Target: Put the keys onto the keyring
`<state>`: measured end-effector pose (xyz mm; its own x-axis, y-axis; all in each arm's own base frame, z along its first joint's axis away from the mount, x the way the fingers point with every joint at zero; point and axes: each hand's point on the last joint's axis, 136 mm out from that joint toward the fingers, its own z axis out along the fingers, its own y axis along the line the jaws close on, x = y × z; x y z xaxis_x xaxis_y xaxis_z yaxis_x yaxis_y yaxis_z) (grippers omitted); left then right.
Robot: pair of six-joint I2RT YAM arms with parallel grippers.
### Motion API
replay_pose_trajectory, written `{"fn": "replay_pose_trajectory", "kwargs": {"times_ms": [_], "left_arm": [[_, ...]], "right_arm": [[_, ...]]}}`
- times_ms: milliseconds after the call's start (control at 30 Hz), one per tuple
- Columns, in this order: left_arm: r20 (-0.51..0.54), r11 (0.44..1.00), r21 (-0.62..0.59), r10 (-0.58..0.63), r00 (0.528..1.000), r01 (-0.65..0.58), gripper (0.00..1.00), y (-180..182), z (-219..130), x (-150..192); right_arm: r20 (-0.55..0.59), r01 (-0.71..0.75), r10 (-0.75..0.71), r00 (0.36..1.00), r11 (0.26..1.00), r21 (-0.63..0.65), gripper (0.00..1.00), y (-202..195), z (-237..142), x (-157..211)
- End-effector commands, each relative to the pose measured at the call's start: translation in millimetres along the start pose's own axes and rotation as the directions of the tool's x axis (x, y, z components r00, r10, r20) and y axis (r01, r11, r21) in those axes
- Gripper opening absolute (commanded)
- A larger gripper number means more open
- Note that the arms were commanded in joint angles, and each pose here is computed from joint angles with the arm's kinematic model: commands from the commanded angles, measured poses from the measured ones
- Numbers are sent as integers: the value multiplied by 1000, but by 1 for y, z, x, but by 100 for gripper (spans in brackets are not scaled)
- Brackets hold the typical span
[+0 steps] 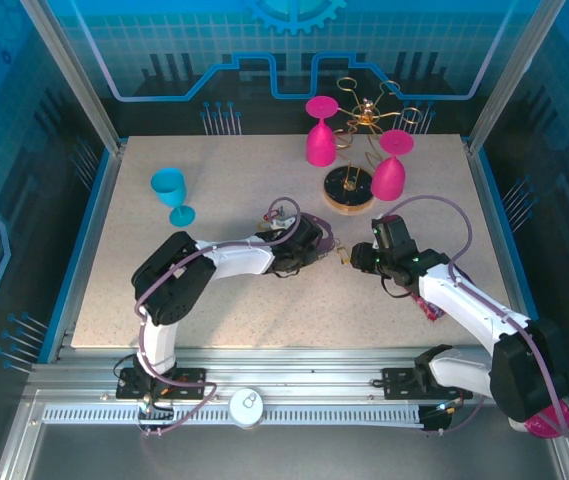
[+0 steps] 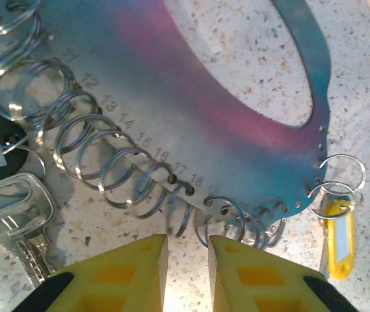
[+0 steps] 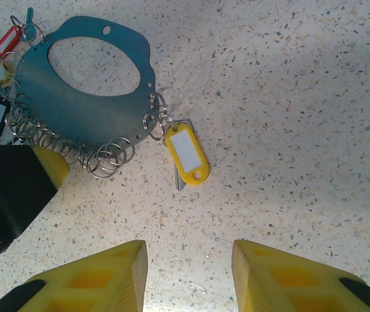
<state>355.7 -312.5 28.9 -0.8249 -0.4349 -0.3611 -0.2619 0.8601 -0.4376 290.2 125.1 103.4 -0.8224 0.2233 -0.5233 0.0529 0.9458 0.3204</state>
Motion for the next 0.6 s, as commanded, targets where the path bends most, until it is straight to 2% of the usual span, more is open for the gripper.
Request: {"fn": "replay_pose_trajectory", "kwargs": {"times_ms": [0, 300, 567], "left_arm": [[13, 999, 2, -37, 999, 37, 23, -3, 3, -6], [26, 998, -12, -56, 998, 56, 23, 2, 8, -8], [55, 998, -23, -56, 997, 57, 17, 5, 10, -15]], "right_arm": [[11, 2, -2, 1000, 999, -32, 40, 11, -7, -5], [10, 0, 1, 1000, 999, -34, 39, 11, -8, -4], [8, -2, 2, 1000, 999, -39, 39, 11, -9, -3]]}}
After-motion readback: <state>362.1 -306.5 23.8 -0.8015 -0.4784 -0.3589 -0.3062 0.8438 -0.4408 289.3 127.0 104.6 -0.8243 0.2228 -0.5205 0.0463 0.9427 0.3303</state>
